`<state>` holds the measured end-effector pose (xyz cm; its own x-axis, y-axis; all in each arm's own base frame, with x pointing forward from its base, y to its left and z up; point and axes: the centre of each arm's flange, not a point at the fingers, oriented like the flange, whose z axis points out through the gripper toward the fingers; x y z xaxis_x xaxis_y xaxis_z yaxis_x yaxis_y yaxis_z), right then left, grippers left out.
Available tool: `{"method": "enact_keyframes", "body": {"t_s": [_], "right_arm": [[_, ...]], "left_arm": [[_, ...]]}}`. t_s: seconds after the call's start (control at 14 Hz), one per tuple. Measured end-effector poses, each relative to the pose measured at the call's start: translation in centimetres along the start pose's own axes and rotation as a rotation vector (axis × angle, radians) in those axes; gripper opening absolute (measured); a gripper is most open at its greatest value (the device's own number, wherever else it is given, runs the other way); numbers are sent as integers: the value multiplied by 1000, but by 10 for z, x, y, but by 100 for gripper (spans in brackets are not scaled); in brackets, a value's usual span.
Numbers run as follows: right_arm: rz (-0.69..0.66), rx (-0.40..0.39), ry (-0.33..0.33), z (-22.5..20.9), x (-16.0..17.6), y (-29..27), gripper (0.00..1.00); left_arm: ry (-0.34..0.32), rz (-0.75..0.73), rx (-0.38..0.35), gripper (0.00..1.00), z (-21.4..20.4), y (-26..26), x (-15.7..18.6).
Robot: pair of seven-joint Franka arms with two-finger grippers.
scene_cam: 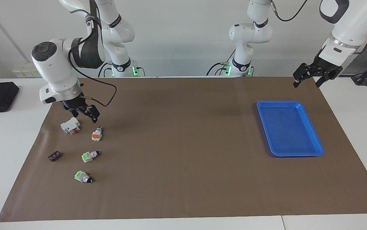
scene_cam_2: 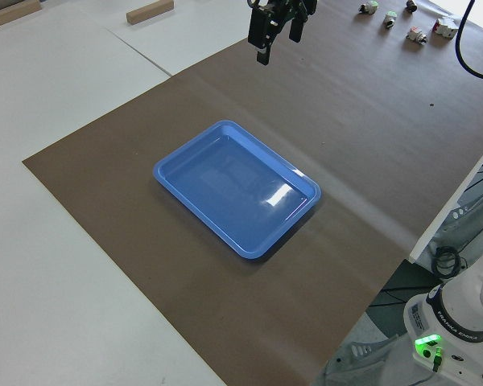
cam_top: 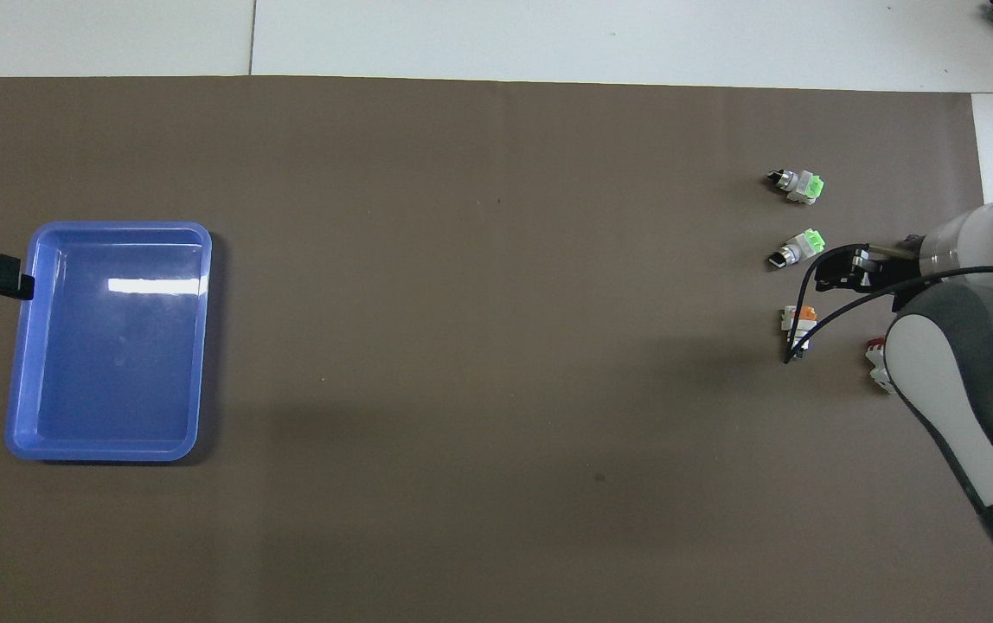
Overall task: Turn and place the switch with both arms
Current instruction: 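Lower the right gripper and grasp the orange-topped switch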
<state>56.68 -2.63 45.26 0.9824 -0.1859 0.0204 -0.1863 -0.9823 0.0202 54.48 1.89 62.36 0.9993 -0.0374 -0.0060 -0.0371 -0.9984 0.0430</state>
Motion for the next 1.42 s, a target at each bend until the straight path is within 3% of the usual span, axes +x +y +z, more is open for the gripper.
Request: {"method": "enact_keyframes", "body": {"t_s": [0.36,0.64,1.07,1.21,1.42], "right_arm": [[-460,4,-37,18,-9,8,100],[-918,-8,27,46,-10,21,100],[-1425,-69,100,69,-1,35,100],[-1565,-96,120,78,-2,35,100],[-1642,-113,131,92,-9,37,100]], "left_arm": [[0,0,0,100,0,0,0],[0,0,0,100,0,0,0],[0,0,0,100,0,0,0],[0,0,0,100,0,0,0],[1,7,0,100,0,3,0]]}}
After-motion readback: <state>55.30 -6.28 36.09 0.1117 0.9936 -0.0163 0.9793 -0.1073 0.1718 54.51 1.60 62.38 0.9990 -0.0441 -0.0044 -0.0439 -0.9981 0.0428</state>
